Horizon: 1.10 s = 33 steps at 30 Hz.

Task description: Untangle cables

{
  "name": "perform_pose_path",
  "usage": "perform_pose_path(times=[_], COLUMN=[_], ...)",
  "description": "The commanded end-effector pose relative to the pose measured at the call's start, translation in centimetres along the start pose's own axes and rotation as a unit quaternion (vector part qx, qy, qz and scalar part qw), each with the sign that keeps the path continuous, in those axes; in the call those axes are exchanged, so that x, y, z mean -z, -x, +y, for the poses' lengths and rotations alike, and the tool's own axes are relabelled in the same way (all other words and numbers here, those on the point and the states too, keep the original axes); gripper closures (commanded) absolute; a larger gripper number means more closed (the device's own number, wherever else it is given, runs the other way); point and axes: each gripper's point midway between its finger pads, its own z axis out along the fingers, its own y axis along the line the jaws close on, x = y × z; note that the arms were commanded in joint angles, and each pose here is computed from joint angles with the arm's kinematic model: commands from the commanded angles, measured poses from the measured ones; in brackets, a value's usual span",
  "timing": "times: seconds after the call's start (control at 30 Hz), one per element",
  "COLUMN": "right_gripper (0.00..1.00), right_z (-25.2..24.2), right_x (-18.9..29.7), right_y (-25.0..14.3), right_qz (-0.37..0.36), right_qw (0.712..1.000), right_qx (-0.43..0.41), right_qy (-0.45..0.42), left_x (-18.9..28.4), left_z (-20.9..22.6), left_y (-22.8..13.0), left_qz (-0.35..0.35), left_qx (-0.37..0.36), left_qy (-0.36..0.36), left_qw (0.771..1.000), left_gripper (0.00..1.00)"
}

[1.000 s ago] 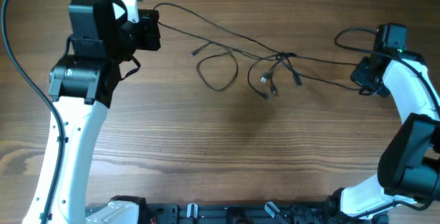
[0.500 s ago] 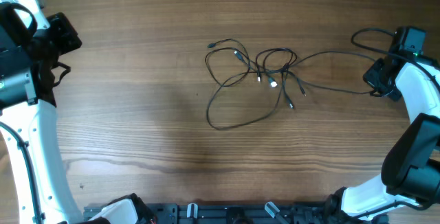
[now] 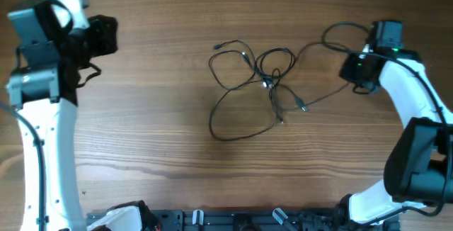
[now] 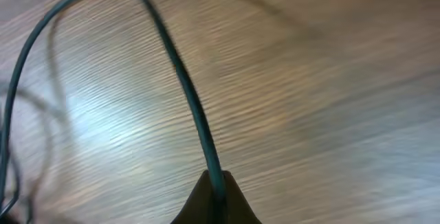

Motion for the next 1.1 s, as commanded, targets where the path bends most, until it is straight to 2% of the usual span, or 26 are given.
perform_pose_path(times=[0.0,0.27,0.67,0.83,1.07], right_gripper=[0.96,0.96,0.96,0.95,0.96], right_z=[2.8,6.8,7.2,9.7,10.3], right_x=[-0.8,-0.2,0.0,1.8,5.5], right_y=[-1.6,-2.6,-2.3,-1.7,-0.4], right_qz=[0.018,0.022,0.014,-0.008,-0.055], right_qw=[0.999,0.99,0.987,0.976,0.97], right_qx=[0.046,0.119,0.14,0.162,0.171], right_qy=[0.017,0.068,0.077,0.146,0.164], left_x=[-2.6,-8.0,-11.3,-13.5,-17.4], left_z=[-2.2,-7.7,-17.7,-20.7,-22.9], left_y=[-1.7,-7.3,-15.0,-19.1,-24.4], left_qz=[0.039,0.138,0.218,0.249,0.286], left_qx=[-0.014,-0.046,-0.121,-0.149,-0.134], left_qy=[-0.031,-0.089,-0.17,-0.192,-0.197], left_qw=[0.999,0.985,0.954,0.937,0.928], left_gripper=[0.71,0.74,0.66,0.64,0.65])
